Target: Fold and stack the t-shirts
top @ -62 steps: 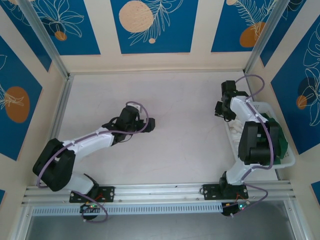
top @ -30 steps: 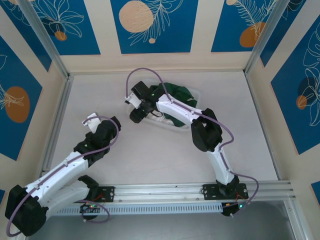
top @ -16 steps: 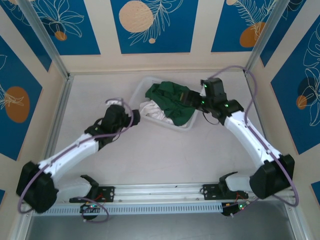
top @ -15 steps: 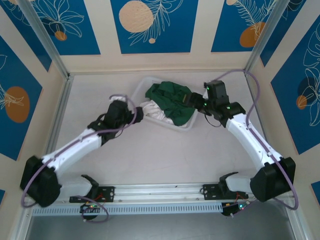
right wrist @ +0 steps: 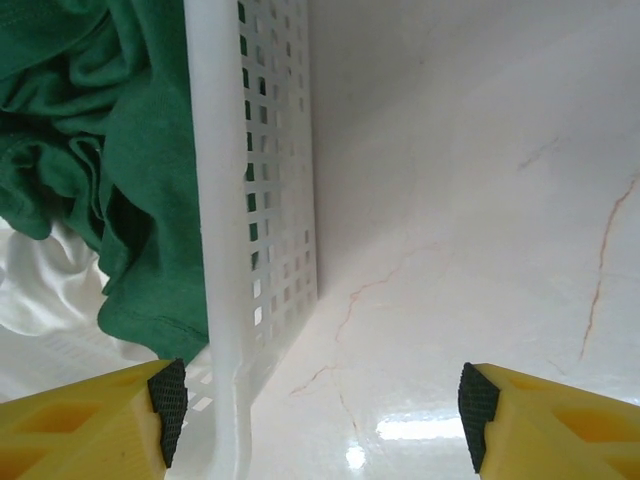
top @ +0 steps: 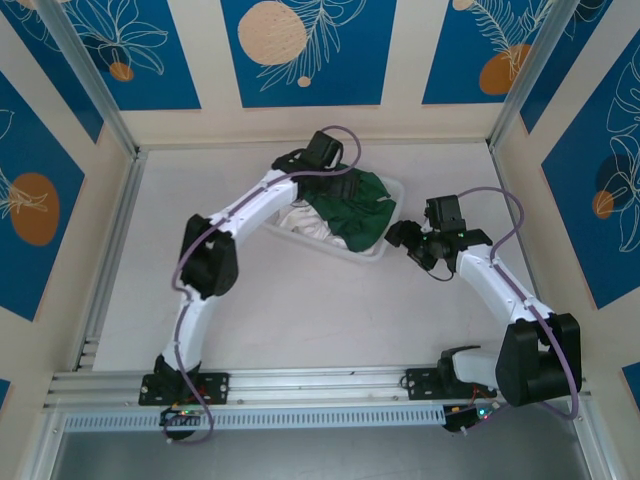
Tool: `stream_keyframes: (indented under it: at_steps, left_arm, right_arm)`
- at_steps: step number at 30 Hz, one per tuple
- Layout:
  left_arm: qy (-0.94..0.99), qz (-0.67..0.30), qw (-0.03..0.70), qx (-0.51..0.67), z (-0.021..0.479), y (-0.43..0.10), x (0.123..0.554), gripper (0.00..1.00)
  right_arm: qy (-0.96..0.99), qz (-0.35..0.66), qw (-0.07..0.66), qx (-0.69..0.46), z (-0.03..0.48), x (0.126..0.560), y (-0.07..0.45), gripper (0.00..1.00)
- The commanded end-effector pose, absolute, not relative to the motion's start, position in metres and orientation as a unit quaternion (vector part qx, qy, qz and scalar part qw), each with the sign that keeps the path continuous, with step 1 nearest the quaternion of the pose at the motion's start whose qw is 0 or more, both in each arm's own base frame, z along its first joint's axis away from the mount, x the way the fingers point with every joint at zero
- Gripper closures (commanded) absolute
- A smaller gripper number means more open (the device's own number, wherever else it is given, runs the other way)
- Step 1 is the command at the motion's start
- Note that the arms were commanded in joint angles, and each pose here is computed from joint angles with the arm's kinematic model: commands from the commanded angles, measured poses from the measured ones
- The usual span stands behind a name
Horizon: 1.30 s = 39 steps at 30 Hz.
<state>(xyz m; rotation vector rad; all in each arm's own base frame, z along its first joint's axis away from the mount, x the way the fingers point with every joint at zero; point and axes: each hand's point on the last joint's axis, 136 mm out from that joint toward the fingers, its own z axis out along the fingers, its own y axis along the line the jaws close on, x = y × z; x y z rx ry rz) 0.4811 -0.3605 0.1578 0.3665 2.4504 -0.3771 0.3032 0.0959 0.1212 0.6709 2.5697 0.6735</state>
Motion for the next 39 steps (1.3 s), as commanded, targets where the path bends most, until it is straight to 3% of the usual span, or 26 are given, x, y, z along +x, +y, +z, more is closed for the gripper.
stream_keyframes:
  at_steps: [1, 4, 6, 11, 13, 21, 29, 35, 39]
  left_arm:
    - [0.945, -0.09, 0.266, 0.168, 0.135, -0.354, 0.48, 0.09]
    - [0.943, -0.107, 0.263, 0.174, 0.123, -0.368, 0.488, 0.18]
    - [0.941, -0.123, 0.265, 0.173, 0.119, -0.376, 0.49, 0.3]
    - [0.931, -0.172, 0.268, 0.178, 0.132, -0.392, 0.488, 0.84]
    - [0.923, -0.186, 0.285, 0.179, 0.153, -0.395, 0.488, 1.0]
    - [0.847, -0.25, 0.43, 0.189, 0.326, -0.386, 0.466, 1.0]
    - [0.751, -0.257, 0.59, 0.151, 0.493, -0.31, 0.405, 1.0]
    - [0.681, -0.232, 0.688, 0.097, 0.582, -0.227, 0.342, 1.0]
    - [0.672, -0.185, 0.716, 0.043, 0.601, -0.168, 0.311, 1.0]
  right_arm:
    - [0.92, 0.258, 0.191, 0.226, 0.117, 0.294, 0.101, 0.27]
    - [0.92, 0.266, 0.186, 0.218, 0.115, 0.29, 0.105, 0.28]
    - [0.922, 0.266, 0.181, 0.216, 0.113, 0.289, 0.105, 0.29]
    - [0.923, 0.269, 0.178, 0.211, 0.112, 0.287, 0.107, 0.31]
    - [0.923, 0.267, 0.177, 0.212, 0.111, 0.287, 0.106, 0.33]
    - [0.922, 0.269, 0.178, 0.213, 0.114, 0.293, 0.108, 0.35]
    - [0.921, 0.249, 0.194, 0.229, 0.118, 0.311, 0.101, 0.32]
    - [0.924, 0.232, 0.191, 0.237, 0.121, 0.336, 0.1, 0.32]
    - [0.925, 0.224, 0.192, 0.241, 0.123, 0.354, 0.1, 0.35]
